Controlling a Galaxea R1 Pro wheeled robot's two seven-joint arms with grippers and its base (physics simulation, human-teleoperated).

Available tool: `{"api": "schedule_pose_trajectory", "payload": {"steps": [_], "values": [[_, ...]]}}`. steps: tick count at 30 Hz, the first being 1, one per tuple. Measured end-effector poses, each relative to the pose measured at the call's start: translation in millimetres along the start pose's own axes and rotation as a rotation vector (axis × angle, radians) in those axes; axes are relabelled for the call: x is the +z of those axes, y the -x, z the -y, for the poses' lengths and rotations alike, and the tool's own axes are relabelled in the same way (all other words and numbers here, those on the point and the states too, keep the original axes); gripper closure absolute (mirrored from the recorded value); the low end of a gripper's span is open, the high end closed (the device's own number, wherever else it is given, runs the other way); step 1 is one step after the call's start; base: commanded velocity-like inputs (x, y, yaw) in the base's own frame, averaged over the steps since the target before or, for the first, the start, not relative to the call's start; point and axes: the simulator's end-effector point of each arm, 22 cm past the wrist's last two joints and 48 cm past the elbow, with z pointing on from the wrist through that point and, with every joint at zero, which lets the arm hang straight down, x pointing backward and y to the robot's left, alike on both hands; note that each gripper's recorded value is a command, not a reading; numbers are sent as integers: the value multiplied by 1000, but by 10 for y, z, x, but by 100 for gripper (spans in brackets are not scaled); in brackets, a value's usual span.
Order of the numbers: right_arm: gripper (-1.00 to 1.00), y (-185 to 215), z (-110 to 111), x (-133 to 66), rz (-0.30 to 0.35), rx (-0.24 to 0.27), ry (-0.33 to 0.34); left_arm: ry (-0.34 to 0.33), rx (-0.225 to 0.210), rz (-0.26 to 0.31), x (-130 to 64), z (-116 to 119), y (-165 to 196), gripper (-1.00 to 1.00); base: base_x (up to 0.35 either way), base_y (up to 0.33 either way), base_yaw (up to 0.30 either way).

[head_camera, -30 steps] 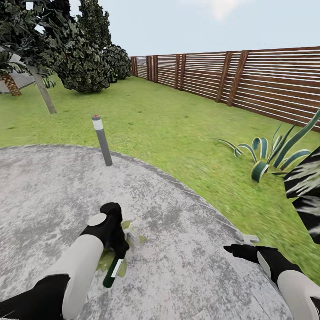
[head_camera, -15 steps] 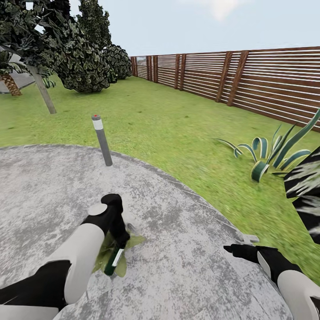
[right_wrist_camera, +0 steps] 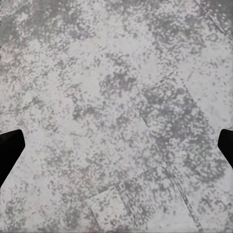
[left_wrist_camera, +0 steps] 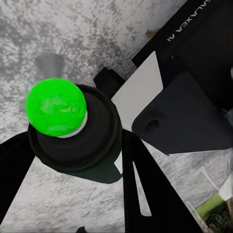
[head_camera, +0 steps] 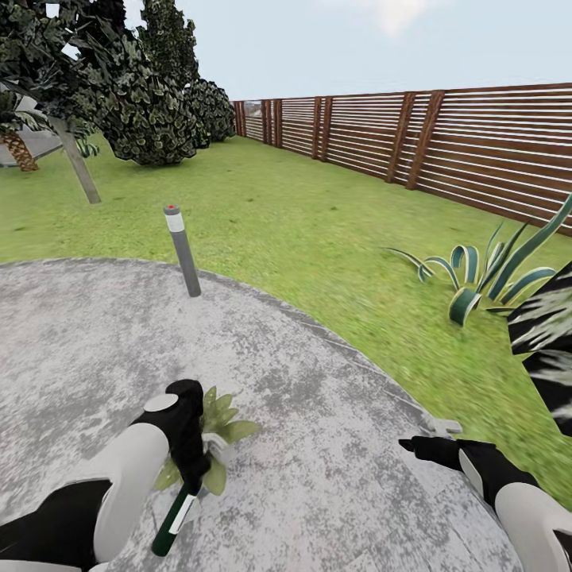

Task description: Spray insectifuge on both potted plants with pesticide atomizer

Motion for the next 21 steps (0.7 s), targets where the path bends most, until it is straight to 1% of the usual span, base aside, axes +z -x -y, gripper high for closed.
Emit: {"api": "schedule_pose_trajectory", "payload": {"steps": [9,15,17,21], "values": [[-100,-53,0,39,-11,0,0,-4,-6,0,46,-17,8,100,0,0,0],[-100,-96,9,69,-20,2,-1,33,-12,37,-73,-129,91,100,0,0,0],[-100,-109,12,78,-23,4,-1,52,-15,56,-140,-178,130,100,0,0,0],[-100,-129,58,83,-27,5,-7,64,-14,71,-181,-210,171,100,0,0,0]]}}
